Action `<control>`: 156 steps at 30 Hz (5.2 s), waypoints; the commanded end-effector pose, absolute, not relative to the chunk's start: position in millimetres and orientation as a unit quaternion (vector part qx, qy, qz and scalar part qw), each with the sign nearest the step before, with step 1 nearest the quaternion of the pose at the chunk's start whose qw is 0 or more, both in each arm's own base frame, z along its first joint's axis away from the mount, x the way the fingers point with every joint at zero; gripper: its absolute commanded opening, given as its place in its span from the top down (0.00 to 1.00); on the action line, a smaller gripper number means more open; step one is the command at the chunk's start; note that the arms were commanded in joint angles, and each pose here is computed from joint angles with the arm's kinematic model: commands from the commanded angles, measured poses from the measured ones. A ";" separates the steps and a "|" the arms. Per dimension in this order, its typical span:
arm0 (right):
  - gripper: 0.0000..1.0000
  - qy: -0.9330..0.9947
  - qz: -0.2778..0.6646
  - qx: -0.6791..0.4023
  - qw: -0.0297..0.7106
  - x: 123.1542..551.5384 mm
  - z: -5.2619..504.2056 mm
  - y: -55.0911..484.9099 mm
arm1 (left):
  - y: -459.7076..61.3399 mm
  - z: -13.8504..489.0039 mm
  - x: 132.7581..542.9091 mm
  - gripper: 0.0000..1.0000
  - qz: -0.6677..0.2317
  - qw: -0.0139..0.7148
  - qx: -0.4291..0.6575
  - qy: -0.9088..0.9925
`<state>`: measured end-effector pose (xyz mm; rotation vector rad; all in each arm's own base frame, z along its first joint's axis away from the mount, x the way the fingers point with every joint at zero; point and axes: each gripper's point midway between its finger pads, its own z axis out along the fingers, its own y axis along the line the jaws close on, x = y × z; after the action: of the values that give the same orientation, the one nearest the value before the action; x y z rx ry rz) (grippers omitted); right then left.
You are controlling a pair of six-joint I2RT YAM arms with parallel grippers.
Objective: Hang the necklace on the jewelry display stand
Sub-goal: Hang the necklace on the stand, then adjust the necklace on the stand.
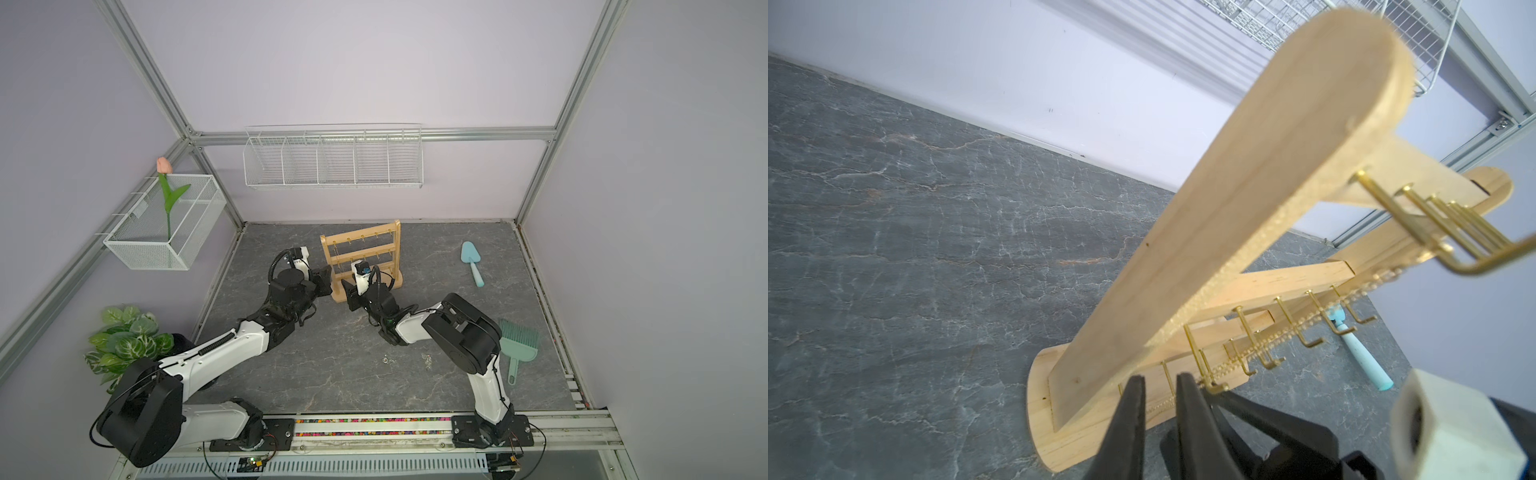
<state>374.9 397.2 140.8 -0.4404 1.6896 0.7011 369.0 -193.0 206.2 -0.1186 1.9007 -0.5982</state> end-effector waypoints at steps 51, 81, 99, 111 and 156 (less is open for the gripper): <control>0.82 0.686 0.256 -0.214 0.647 364.1 238.8 412.3 | -119.9 122.3 304.1 0.82 -0.164 0.427 -0.170 0.873; 0.83 0.696 0.257 -0.203 0.638 387.4 225.7 408.3 | -115.6 121.2 310.3 0.81 -0.160 0.428 -0.171 0.873; 0.84 0.691 0.254 -0.207 0.644 375.4 229.9 402.8 | -116.1 122.7 310.5 0.82 -0.164 0.429 -0.174 0.871; 0.84 0.691 0.251 -0.206 0.646 374.9 229.8 403.1 | -117.7 122.9 312.9 0.81 -0.164 0.428 -0.173 0.872; 0.93 0.700 0.253 -0.205 0.636 386.6 216.9 410.6 | -116.9 124.1 313.4 0.82 -0.162 0.429 -0.173 0.871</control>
<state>384.9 413.9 217.7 -0.4819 1.6072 0.5821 309.9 -117.7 118.4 -0.4250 2.1923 -0.4017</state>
